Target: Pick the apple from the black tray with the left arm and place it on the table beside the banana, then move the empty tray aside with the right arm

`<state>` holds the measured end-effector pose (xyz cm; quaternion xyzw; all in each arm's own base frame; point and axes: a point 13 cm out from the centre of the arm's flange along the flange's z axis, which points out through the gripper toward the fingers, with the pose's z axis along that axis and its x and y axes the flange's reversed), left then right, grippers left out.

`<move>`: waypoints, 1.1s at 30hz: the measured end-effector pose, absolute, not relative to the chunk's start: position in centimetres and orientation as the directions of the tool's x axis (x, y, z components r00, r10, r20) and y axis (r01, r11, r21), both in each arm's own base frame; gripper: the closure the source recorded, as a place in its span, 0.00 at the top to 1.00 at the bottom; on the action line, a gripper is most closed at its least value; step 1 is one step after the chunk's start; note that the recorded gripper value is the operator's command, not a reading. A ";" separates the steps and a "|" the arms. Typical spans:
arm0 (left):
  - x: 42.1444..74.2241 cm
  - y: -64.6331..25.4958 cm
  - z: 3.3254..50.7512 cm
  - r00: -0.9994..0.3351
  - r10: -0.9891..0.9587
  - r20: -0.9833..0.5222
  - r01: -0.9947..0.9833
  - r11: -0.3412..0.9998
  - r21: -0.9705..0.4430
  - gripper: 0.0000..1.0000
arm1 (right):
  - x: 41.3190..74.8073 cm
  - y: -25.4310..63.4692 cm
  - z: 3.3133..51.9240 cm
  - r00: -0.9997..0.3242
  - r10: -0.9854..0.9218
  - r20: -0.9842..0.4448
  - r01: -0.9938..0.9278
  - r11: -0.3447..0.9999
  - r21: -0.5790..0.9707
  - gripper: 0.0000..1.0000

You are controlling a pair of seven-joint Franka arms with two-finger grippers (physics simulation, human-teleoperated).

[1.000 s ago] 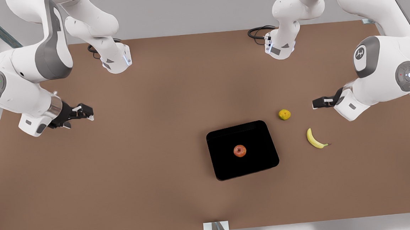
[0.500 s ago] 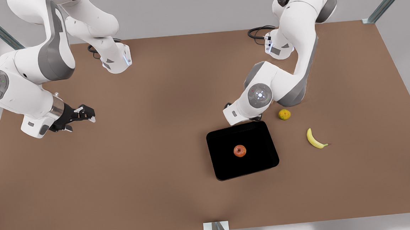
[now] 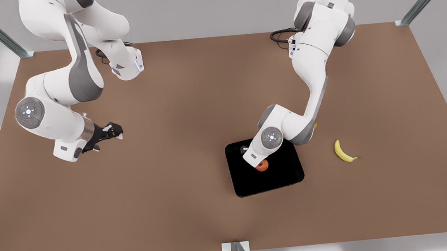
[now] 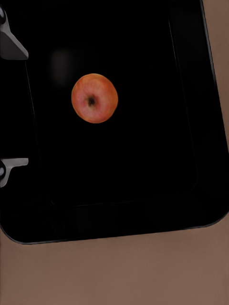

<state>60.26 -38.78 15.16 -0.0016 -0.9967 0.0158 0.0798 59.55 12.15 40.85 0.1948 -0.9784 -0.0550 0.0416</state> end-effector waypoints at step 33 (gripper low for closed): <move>63.6 -36.2 6.2 -0.972 -0.229 0.056 -0.227 0.973 0.029 1.00 | 65.7 12.2 38.9 -0.837 -0.538 -0.105 -0.548 0.821 0.159 1.00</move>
